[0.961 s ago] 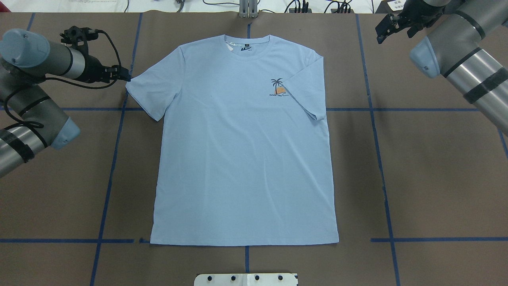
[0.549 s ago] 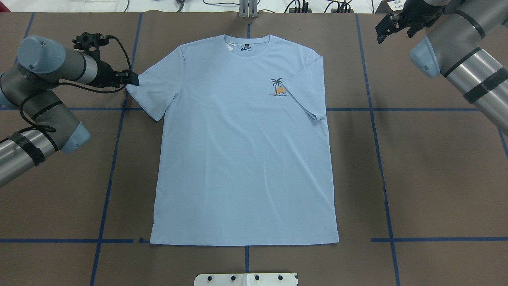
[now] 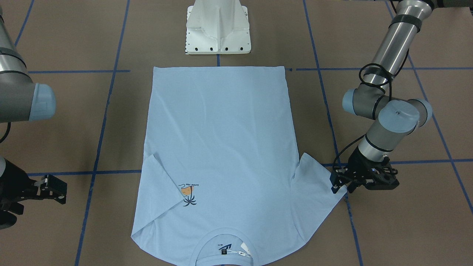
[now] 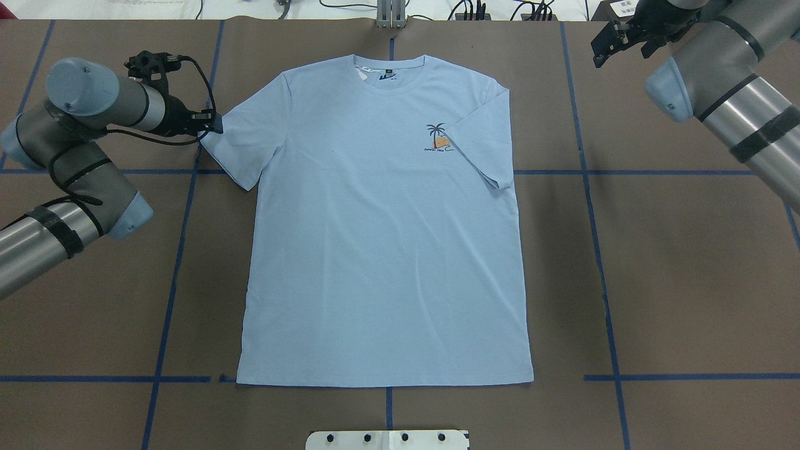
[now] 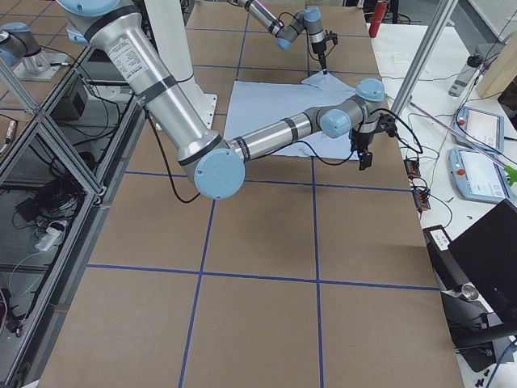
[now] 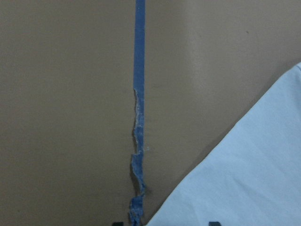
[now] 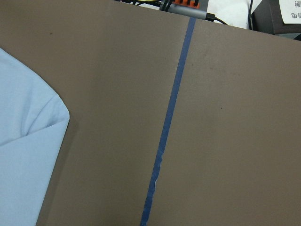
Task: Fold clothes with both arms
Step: 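Push the sleeve nearest the left gripper inward across the shirt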
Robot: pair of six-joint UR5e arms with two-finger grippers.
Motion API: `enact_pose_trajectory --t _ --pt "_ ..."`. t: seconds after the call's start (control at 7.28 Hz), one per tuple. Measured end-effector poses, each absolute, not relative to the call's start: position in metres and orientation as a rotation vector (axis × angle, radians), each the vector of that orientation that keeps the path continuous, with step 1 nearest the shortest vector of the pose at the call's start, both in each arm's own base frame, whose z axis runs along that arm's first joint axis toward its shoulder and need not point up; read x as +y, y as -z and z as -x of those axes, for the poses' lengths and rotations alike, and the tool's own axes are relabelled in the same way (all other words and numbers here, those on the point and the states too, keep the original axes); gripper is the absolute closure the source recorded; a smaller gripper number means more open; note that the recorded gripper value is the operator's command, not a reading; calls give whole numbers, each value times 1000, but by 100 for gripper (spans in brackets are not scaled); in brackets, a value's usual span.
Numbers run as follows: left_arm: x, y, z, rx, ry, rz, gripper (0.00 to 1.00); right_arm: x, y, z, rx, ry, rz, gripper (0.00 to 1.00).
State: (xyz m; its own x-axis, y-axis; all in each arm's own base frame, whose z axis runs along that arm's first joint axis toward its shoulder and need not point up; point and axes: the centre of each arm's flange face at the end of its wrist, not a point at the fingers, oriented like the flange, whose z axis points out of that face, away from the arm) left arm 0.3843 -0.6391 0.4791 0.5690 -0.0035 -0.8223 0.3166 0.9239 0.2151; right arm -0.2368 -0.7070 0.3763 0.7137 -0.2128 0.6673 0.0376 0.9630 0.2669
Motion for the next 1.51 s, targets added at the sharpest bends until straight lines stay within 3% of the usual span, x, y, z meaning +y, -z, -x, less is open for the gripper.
enact_pose_trajectory --t 0.14,0.27,0.82,1.51 --pt "-639 -479 -385 952 193 -359 94 -707 -376 237 -765 140 -242 0" --pt "-639 -478 -385 952 194 -358 100 -707 -376 237 -765 140 -242 0" --pt "-644 -456 -392 932 218 -326 100 -707 -376 238 -765 141 -241 0" --pt "-655 -300 -493 846 327 -199 100 -706 -377 238 -765 142 -240 0"
